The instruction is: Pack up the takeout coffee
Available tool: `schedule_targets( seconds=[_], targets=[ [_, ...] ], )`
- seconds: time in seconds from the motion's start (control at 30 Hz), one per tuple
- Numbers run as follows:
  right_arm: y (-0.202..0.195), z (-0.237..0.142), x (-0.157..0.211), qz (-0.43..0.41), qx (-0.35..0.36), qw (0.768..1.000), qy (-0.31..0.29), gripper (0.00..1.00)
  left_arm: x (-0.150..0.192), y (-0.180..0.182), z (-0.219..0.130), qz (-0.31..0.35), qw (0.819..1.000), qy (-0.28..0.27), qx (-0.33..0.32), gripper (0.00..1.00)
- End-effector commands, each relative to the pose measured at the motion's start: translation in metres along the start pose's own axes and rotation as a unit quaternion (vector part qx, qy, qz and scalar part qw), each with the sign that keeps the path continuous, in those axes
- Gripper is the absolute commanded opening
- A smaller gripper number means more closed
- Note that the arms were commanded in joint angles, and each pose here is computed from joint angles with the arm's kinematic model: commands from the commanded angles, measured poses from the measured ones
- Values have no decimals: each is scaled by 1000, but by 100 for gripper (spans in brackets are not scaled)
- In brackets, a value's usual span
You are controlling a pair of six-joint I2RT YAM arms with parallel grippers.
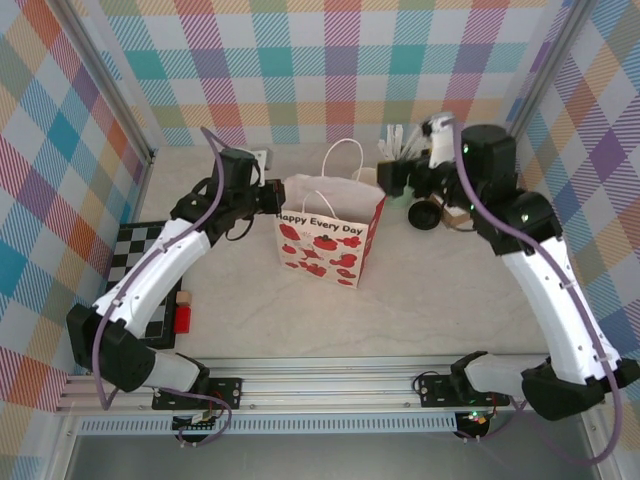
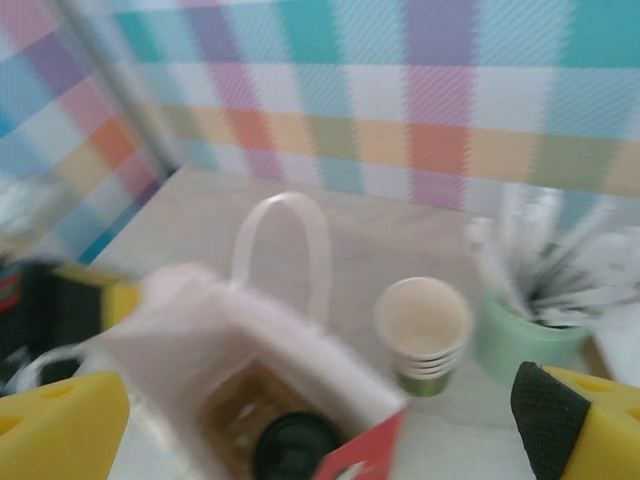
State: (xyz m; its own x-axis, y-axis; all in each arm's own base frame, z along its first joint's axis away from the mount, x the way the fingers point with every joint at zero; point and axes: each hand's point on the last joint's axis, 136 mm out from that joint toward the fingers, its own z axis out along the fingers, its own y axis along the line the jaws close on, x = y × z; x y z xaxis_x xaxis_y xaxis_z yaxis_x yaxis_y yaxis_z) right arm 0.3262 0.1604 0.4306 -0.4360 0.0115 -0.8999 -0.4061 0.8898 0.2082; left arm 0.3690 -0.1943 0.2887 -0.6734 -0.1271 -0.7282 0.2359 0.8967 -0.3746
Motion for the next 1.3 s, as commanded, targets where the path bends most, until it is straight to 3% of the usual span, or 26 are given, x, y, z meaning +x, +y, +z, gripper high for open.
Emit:
schedule_targets(
  seconds=[0.0,0.13,0.2,0.33,0.53,0.87,1.27],
  targets=[
    [-47,39,29,90,59,990,90,99,5,8,-25,-47,998,-9,-30,0],
    [-94,85,46,159,92,972,150,82,11,23,-38,-66,996,-17,-65,0],
    [-106,105,52,169,93,967,164,75,19,22,-35,-89,995,-13,-53,0],
    [-99,131,58,157,63,967,190,64,34,26,-24,-142,989,-4,-50,0],
    [-106,163,82,117,100,963,220,54,39,20,-14,-173,984,-1,-33,3],
    [-127,192,97,31,183,952,242,50,44,21,-19,-196,980,6,-33,12],
    [-148,213,107,-10,219,942,255,39,67,21,-11,-269,963,14,-26,6]
  ],
)
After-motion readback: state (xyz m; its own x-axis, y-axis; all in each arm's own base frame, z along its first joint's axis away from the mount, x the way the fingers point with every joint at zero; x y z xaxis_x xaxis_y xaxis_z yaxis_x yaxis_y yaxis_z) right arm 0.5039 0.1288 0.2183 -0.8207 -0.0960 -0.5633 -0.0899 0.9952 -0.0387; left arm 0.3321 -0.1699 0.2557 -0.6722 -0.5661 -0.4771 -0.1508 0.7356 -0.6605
